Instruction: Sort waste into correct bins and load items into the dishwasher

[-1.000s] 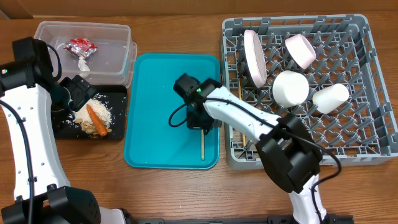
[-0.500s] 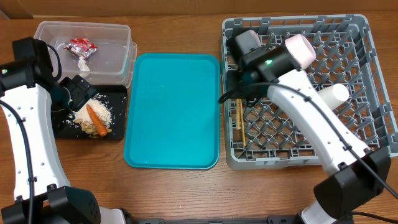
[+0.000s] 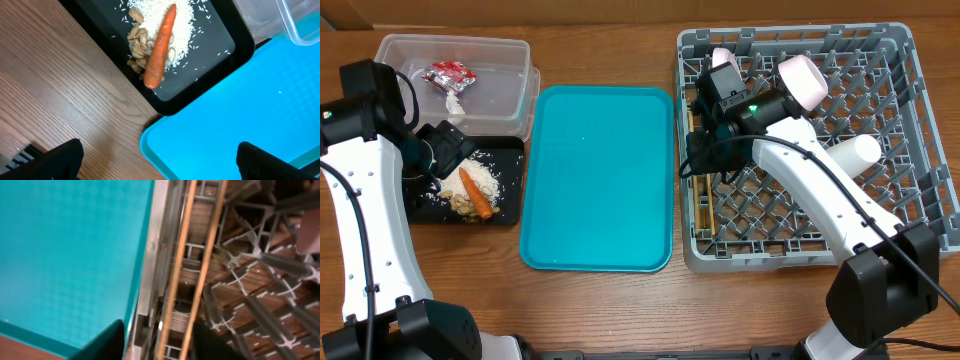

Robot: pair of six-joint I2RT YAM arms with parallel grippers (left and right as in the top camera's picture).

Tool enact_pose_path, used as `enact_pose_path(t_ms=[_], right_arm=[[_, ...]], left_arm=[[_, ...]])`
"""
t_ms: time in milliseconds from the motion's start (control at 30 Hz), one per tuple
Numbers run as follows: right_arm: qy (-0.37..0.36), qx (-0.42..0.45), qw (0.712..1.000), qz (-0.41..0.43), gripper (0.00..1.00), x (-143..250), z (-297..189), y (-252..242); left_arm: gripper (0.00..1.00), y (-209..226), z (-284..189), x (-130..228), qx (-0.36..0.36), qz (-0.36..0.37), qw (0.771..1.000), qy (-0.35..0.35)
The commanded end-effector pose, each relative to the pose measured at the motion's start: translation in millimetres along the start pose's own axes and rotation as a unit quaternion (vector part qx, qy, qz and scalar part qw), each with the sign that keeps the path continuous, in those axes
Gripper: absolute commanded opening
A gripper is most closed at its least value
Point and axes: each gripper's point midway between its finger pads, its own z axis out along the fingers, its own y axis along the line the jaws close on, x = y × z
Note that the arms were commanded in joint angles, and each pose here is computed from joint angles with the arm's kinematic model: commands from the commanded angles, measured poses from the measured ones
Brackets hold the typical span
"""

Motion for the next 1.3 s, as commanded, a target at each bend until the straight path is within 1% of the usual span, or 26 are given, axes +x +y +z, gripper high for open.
enact_pose_path(t_ms=[0, 100, 133, 167, 233, 300, 333, 367, 400, 467, 533, 600, 667, 733, 800, 900, 967, 1000, 1033, 1100, 1200, 1267], right_arm=[[-0.001, -0.004, 1.000, 0.003, 0.49, -1, -1, 2], [-0.025, -0.012, 0.999, 0.021, 0.49, -7, -24, 6], [-0.055, -0.022, 0.998, 0.028, 0.52, -14, -44, 10], [-0.069, -0.026, 0.997, 0.033, 0.53, -18, -54, 10], [-0.124, -0.041, 0.991, 0.041, 0.69, -29, -89, 8], [-0.160, -0.055, 0.985, 0.046, 0.90, -34, -115, 0], [-0.168, -0.063, 0.983, 0.039, 1.00, -35, -122, -3], [-0.173, -0.074, 0.982, 0.016, 1.00, -36, -128, -6], [-0.173, -0.084, 0.981, -0.007, 1.00, -36, -131, -14], [-0.166, -0.072, 0.984, 0.007, 1.00, -35, -130, -38], [-0.151, -0.054, 0.986, 0.043, 1.00, -29, -129, -66], [-0.137, -0.036, 0.987, 0.071, 1.00, -20, -128, -86], [-0.116, -0.021, 0.988, 0.103, 1.00, -8, -127, -107], [-0.100, -0.007, 0.987, 0.122, 1.00, 2, -125, -120], [-0.087, 0.016, 0.987, 0.134, 1.00, 12, -119, -131], [-0.094, 0.025, 0.986, 0.134, 1.00, 25, -113, -134], [-0.138, 0.022, 0.982, 0.127, 1.00, 34, -114, -131], [-0.154, 0.021, 0.980, 0.124, 1.00, 37, -117, -130], [-0.185, 0.021, 0.975, 0.119, 1.00, 45, -123, -127], [-0.236, 0.021, 0.966, 0.108, 1.00, 59, -134, -123], [-0.291, 0.045, 0.950, 0.102, 1.00, 86, -148, -124], [-0.302, 0.059, 0.946, 0.104, 1.00, 100, -152, -127]], left_arm=[[1.00, 4, 2, -4, -0.007, 0.003, 1.000, -0.003], [1.00, 2, 2, -1, 0.000, 0.010, 1.000, 0.003], [1.00, -4, 2, 1, 0.011, 0.033, 0.999, 0.007], [1.00, -9, 2, 3, 0.019, 0.050, 0.999, 0.009], [1.00, -26, 1, 10, 0.037, 0.108, 0.993, 0.009], [1.00, -45, 0, 19, 0.056, 0.166, 0.985, 0.007], [1.00, -62, -1, 28, 0.076, 0.214, 0.974, 0.006], [1.00, -77, -2, 37, 0.092, 0.259, 0.961, 0.005], [1.00, -94, -4, 51, 0.107, 0.320, 0.941, 0.002], [1.00, -108, -5, 69, 0.110, 0.388, 0.915, 0.001], [1.00, -106, -5, 94, 0.101, 0.432, 0.895, 0.031], [1.00, -93, -5, 106, 0.086, 0.440, 0.892, 0.062], [1.00, -78, -7, 116, 0.068, 0.431, 0.895, 0.094], [1.00, -72, -11, 120, 0.064, 0.426, 0.897, 0.102], [1.00, -68, -16, 124, 0.069, 0.428, 0.896, 0.093], [1.00, -60, -26, 128, 0.096, 0.429, 0.897, 0.042], [1.00, -54, -31, 132, 0.130, 0.431, 0.893, -0.022], [1.00, -52, -33, 134, 0.140, 0.431, 0.891, -0.040], [1.00, -47, -37, 137, 0.159, 0.430, 0.885, -0.077], [1.00, -39, -41, 142, 0.186, 0.423, 0.878, -0.127], [1.00, -27, -40, 151, 0.216, 0.387, 0.881, -0.164], [1.00, -21, -37, 156, 0.223, 0.371, 0.886, -0.167]])
